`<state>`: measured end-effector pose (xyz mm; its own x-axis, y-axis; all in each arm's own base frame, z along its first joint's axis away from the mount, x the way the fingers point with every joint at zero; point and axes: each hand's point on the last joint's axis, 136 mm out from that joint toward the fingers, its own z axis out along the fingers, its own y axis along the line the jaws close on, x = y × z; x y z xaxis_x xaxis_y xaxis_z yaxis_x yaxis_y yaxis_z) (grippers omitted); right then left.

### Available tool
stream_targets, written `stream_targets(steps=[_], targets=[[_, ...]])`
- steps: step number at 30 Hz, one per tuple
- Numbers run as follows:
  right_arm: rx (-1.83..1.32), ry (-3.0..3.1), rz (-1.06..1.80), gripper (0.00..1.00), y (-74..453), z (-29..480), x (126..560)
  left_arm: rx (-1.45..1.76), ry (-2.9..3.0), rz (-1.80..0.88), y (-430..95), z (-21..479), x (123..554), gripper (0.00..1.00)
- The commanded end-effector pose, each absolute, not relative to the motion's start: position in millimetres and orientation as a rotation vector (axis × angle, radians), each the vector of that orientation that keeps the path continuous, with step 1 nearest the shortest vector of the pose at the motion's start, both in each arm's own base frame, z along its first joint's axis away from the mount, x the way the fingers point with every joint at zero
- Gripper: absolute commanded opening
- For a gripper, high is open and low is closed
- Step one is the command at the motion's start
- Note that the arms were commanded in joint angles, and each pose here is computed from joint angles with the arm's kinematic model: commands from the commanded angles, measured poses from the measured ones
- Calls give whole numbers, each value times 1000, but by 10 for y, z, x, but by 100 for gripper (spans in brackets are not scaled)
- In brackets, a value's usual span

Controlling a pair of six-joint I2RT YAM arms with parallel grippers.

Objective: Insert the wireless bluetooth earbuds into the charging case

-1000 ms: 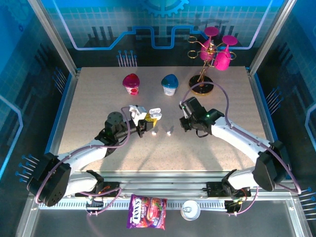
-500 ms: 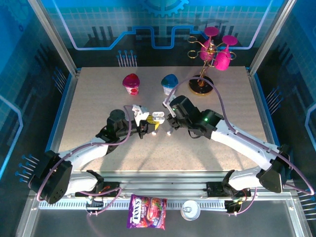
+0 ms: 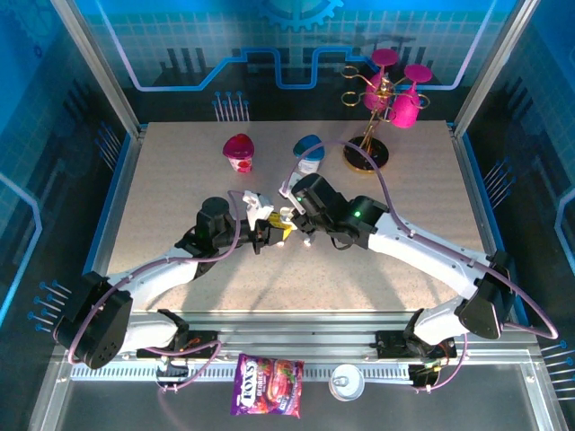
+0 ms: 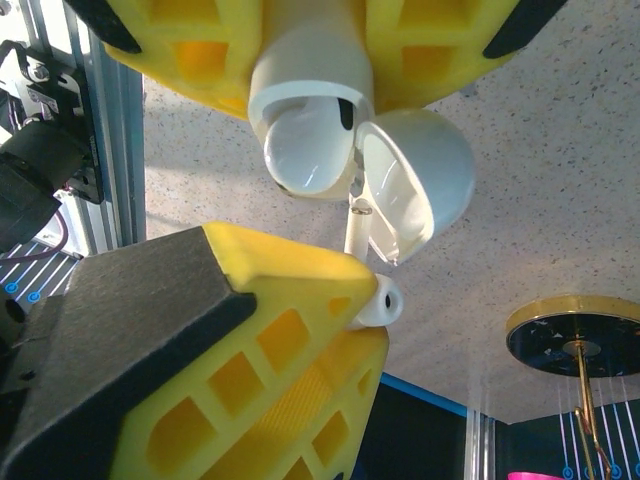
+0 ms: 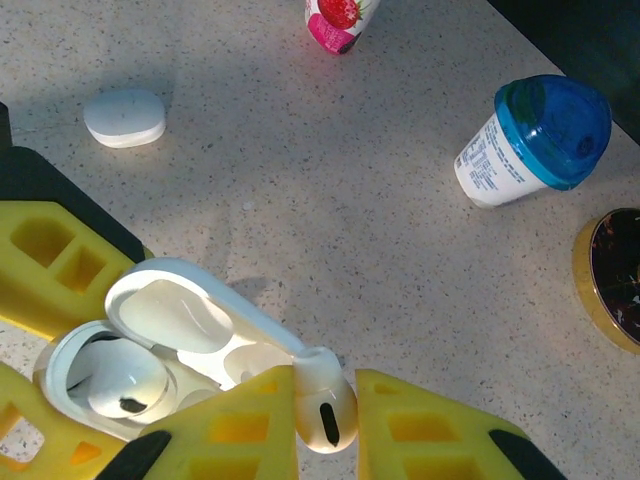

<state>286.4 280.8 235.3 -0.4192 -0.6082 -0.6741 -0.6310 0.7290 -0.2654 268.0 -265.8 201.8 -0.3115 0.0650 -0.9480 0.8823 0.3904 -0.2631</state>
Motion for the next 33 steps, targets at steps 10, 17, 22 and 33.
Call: stream_targets(steps=[10, 17, 22, 33], targets=[[-1011, 2129, 30, 16, 2779, 2421, 2707, 846, 1623, -1042, -2665, 2183, 2765, 2], [-1033, 2133, 23, 16, 2834, 2346, 2713, 847, 1612, -1064, -2680, 2235, 2750, 2], [-1050, 2129, 18, 17, 2856, 2314, 2719, 852, 1608, -1072, -2683, 2242, 2732, 2], [-1119, 2081, 6, 19, 2931, 2316, 2680, 882, 1607, -1115, -2716, 2224, 2676, 2]])
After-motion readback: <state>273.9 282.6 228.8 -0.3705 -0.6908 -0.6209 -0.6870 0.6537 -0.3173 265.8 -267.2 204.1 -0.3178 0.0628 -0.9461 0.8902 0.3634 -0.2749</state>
